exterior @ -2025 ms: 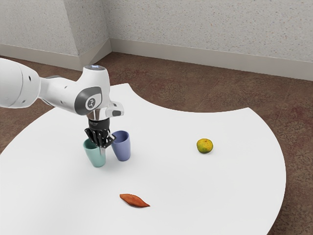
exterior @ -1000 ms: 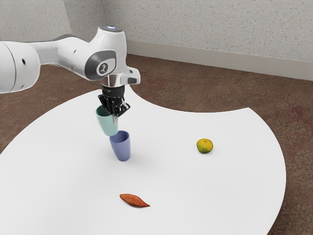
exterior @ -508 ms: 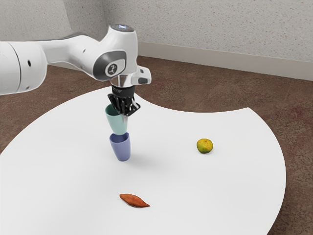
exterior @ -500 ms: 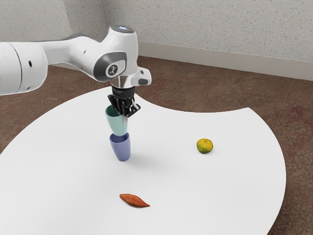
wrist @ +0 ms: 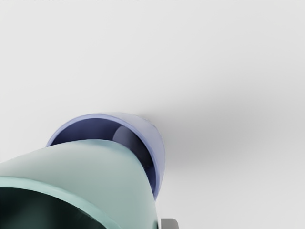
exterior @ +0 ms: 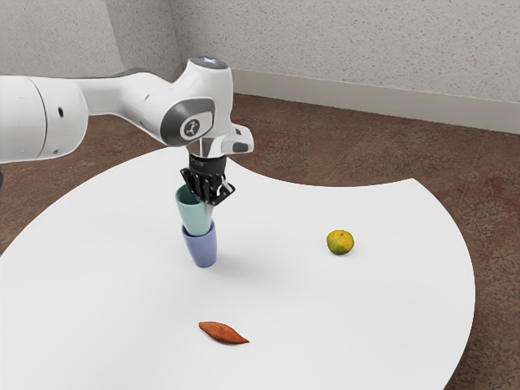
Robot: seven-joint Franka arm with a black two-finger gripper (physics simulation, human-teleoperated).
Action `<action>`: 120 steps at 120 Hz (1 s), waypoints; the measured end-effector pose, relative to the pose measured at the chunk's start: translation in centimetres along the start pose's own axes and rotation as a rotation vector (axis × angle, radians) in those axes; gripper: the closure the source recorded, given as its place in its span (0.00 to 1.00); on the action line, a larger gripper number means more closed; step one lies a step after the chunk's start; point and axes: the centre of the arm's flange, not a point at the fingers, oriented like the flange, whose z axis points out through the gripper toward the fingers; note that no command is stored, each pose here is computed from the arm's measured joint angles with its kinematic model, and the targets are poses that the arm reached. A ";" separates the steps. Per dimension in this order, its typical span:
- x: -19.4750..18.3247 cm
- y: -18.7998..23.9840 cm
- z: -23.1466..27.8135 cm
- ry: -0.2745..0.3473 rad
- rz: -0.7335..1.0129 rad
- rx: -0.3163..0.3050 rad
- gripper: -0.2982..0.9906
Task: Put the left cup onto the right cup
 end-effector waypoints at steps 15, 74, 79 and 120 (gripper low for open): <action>0.1 -0.1 0.2 0.006 -0.002 0.005 0.54; -5.2 -1.5 -9.1 0.079 -0.044 0.036 0.26; -6.2 -1.7 -10.1 0.075 -0.052 0.032 0.26; -8.3 -1.8 -10.7 0.009 -0.070 0.017 0.24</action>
